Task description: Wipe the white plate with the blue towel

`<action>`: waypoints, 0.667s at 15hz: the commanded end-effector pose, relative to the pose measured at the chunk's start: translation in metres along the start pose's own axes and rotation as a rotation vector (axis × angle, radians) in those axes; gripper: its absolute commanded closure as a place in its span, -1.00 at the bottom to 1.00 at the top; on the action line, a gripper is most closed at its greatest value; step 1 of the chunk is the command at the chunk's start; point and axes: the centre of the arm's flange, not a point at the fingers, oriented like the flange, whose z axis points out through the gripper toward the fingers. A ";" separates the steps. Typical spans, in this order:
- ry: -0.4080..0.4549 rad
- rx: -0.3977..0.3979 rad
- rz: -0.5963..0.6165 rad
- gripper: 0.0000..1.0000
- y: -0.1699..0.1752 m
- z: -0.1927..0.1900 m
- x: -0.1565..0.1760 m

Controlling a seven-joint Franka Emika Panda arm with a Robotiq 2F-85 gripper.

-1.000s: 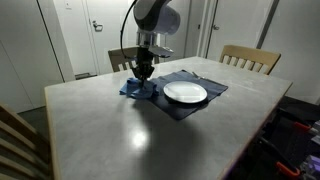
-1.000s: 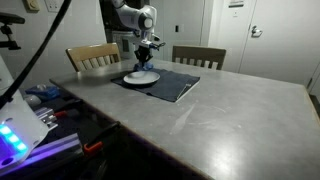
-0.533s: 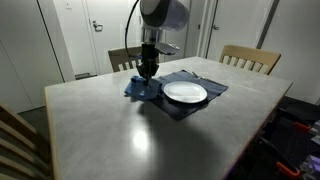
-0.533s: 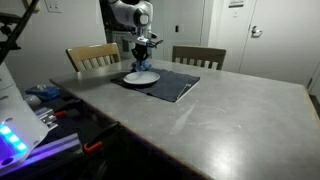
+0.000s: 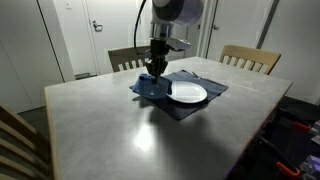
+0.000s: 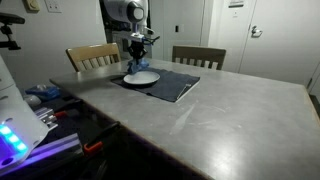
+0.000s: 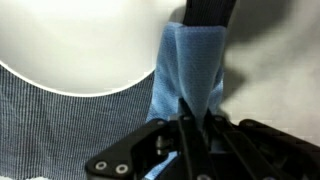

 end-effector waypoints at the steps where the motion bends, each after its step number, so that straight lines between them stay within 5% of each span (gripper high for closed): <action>1: 0.003 0.000 0.021 0.95 0.001 -0.009 -0.042; 10: 0.039 0.017 0.130 0.95 0.024 -0.005 -0.084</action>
